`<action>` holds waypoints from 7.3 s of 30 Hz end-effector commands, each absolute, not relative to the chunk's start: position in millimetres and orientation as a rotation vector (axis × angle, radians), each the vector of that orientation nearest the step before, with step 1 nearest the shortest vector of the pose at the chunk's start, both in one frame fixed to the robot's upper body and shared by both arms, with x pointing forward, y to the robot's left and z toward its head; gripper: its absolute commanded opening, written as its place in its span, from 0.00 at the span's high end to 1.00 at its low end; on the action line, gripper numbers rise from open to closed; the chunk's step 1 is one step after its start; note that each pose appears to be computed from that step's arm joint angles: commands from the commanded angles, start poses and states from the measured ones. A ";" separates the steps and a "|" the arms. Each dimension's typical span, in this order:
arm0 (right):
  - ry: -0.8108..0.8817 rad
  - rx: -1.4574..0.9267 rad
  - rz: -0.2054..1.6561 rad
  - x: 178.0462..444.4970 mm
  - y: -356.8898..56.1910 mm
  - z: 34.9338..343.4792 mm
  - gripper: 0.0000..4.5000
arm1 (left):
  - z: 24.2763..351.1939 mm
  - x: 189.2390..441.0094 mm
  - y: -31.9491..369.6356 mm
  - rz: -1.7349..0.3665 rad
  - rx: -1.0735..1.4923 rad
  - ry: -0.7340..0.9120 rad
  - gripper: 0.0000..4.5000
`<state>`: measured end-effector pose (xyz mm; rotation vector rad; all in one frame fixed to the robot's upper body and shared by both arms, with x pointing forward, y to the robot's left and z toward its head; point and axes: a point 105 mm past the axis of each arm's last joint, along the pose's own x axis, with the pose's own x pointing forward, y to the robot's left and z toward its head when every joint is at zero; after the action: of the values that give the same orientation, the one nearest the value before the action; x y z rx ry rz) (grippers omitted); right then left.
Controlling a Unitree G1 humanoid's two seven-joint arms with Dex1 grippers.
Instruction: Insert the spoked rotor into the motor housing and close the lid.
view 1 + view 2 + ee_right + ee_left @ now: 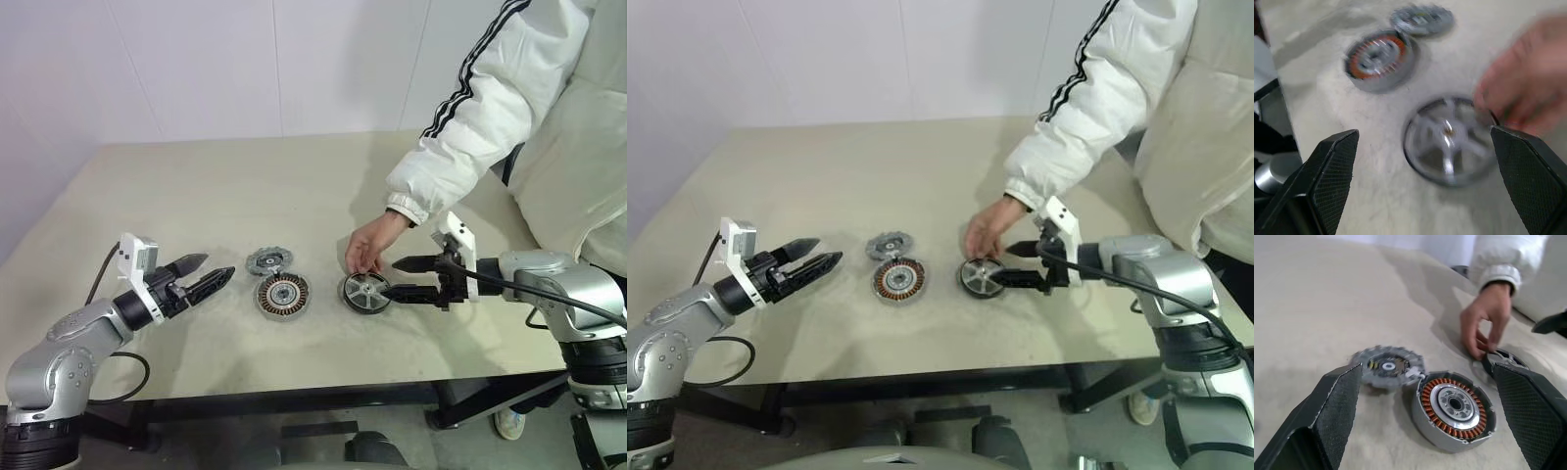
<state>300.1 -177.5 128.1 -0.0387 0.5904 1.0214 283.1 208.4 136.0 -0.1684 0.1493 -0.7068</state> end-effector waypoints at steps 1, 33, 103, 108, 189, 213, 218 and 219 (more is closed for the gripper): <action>0.600 0.027 0.939 302.9 -193.4 132.5 0.00 | 143.0 277.0 206.1 -0.791 -0.104 0.117 0.00; 0.928 0.811 0.638 315.6 -178.3 83.5 0.00 | 122.6 258.3 243.5 -0.890 0.147 0.033 0.00; 0.996 1.043 0.895 315.5 -9.6 114.5 0.92 | 136.6 248.7 224.9 -0.857 0.131 0.038 0.00; 1.020 1.035 0.860 317.0 -8.7 107.5 0.92 | 137.4 248.4 222.8 -0.858 0.131 0.037 0.00; 0.488 -0.294 1.248 336.4 32.6 70.5 1.00 | 114.2 243.1 219.8 -0.791 0.091 0.063 0.00; 0.081 -1.269 1.745 334.3 -8.7 138.1 0.37 | 114.9 242.7 204.6 -0.808 0.111 0.086 0.00; -0.017 -1.423 1.840 326.5 -5.3 139.0 0.00 | 108.7 236.7 207.4 -0.818 0.165 0.121 0.00; -0.048 -1.457 1.853 324.7 -4.3 138.1 0.00 | 108.5 236.5 208.0 -0.817 0.166 0.121 0.00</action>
<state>326.2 -11.8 123.4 -1.3624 0.0504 1.8396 235.8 210.4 97.2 0.1180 0.1647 -0.8001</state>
